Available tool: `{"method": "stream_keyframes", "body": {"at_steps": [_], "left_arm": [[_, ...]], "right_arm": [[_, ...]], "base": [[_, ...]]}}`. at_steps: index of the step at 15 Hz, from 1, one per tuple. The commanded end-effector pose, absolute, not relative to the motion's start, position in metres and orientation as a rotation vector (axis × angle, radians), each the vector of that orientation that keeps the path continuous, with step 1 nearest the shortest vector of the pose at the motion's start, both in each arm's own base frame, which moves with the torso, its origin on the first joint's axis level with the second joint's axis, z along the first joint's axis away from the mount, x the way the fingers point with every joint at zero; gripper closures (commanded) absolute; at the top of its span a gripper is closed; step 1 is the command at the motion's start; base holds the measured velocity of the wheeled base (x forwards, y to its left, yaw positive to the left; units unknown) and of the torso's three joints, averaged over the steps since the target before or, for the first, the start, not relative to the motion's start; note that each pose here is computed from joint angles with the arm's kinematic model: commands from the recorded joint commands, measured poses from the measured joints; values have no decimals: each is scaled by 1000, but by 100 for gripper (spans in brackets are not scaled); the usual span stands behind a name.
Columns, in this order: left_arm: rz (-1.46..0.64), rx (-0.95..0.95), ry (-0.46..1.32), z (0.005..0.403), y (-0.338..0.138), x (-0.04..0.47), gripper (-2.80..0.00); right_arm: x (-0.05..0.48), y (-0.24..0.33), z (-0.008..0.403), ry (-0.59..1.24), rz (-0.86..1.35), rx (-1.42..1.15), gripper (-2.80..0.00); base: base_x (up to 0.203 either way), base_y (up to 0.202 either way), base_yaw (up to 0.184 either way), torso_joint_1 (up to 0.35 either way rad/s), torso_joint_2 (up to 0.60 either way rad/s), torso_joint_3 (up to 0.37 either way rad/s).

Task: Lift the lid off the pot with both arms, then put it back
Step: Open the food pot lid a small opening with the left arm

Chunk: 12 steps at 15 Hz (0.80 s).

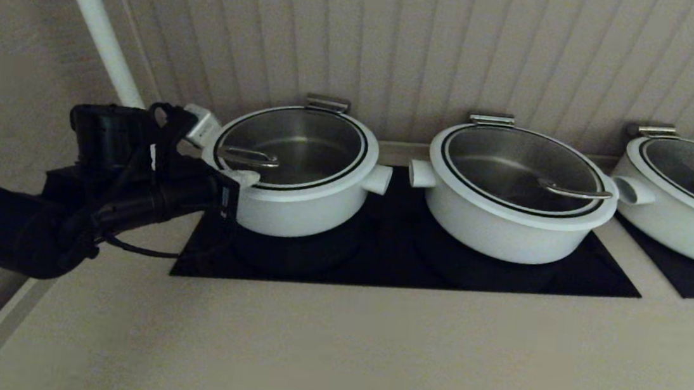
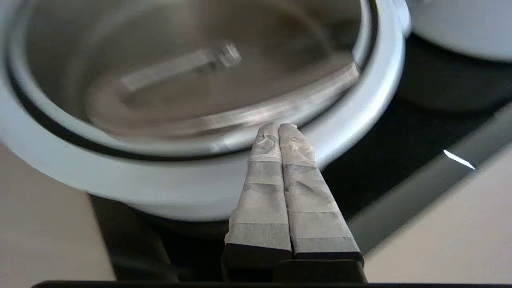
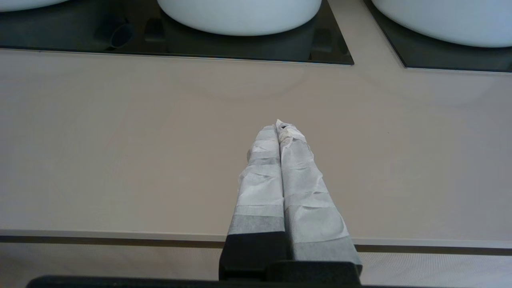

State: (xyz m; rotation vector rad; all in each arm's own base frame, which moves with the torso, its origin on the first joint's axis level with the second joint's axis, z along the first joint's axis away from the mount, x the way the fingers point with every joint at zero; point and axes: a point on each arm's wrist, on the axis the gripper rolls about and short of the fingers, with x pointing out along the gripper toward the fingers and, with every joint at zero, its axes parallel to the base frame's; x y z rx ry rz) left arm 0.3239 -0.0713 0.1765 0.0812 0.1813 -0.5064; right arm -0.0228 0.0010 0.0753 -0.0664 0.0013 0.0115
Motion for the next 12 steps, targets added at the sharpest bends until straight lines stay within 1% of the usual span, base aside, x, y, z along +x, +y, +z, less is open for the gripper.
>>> {"method": "stream_keyframes", "body": {"at_steps": [1, 3, 8, 12], "left_arm": [[-483, 85, 141, 174, -72, 330, 0], [-439, 88, 95, 173, -72, 336, 0], [-405, 91, 99, 172, -69, 338, 0], [-401, 91, 65, 181, -69, 340, 0]], "right_arm": [[-23, 1, 75, 1, 12, -67, 0], [-23, 1, 75, 2, 12, -67, 0], [-23, 1, 75, 1, 12, -67, 0], [-23, 1, 75, 1, 12, -67, 0]], "base": [[0, 0, 0, 0, 0, 0], [0, 0, 0, 0, 0, 0], [0, 0, 0, 0, 0, 0], [0, 0, 0, 0, 0, 0]]}}
